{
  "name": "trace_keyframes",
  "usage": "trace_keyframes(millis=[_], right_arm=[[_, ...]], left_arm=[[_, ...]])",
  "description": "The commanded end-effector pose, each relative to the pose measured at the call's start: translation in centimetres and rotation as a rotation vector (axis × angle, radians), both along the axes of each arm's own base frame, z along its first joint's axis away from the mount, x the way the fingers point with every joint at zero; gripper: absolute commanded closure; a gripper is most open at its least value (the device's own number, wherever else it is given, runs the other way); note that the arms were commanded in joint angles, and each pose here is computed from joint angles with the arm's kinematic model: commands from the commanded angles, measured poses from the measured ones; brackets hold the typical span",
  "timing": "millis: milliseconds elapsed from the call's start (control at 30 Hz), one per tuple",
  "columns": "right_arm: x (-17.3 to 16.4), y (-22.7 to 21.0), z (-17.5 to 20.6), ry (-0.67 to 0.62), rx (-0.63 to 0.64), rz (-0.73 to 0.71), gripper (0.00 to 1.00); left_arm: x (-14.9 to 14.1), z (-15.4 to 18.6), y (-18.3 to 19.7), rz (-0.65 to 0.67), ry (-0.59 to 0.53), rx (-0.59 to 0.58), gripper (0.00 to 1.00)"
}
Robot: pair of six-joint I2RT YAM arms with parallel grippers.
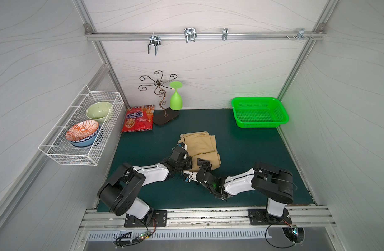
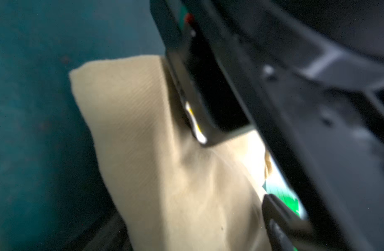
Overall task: Roll up the long pants
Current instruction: Roll the long pant at the center of the board.
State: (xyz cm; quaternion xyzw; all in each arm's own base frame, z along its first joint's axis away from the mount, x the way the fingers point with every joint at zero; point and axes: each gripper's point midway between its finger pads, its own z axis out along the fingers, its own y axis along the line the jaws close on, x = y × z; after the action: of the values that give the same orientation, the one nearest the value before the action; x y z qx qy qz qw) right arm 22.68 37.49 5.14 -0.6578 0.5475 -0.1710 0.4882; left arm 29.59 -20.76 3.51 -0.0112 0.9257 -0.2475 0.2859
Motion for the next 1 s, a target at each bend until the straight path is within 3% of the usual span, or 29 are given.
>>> trace_keyframes(millis=[0,67,167,267,333,400,433,467,567,700,867,967], right_arm=[[0.0,-2.4,-6.1,0.147,-0.164,0.006,0.36],[0.0,-2.4,-6.1,0.157,-0.166,-0.010,0.63],[-0.7,-2.7,-5.3,0.224,-0.147,-0.046,0.84],[-2.8,-3.4,-4.9,0.389,-0.127,-0.069,0.99],[-4.2,-3.8,-4.2,0.494,-0.094,-0.087,1.00],[-5.6,-4.1,-3.3,0.594,-0.053,-0.102,1.00],[-6.3,-4.3,-2.8,0.645,-0.027,-0.108,1.00],[-6.9,-4.3,-2.1,0.700,0.005,-0.115,1.00],[-8.5,-4.6,-0.2,0.887,0.058,-0.152,1.00],[-10.8,-4.4,2.6,1.197,0.088,-0.181,1.00],[-10.6,-2.9,6.8,1.644,0.164,-0.208,1.00],[-8.6,-1.9,6.8,1.704,0.168,-0.212,1.00]], left_arm=[[-1.5,-1.9,1.5,-0.001,0.072,0.067,1.00],[-1.3,-1.4,1.7,0.006,0.064,0.064,1.00],[-1.1,-0.1,2.3,0.034,0.043,0.053,1.00],[-0.9,1.5,3.5,0.086,0.026,0.026,1.00],[-0.7,3.1,4.6,0.147,0.018,-0.013,0.93],[-0.7,5.1,5.8,0.205,-0.019,-0.055,0.75],[-0.8,6.3,6.6,0.237,-0.044,-0.078,0.62],[-0.9,7.5,7.5,0.275,-0.069,-0.098,0.38],[-1.6,9.3,10.1,0.374,-0.127,-0.132,0.09],[-2.5,8.6,11.4,0.395,-0.119,-0.113,0.07],[-2.6,8.4,9.4,0.271,-0.109,-0.148,0.11],[-2.5,9.1,8.6,0.222,-0.135,-0.166,0.14]])
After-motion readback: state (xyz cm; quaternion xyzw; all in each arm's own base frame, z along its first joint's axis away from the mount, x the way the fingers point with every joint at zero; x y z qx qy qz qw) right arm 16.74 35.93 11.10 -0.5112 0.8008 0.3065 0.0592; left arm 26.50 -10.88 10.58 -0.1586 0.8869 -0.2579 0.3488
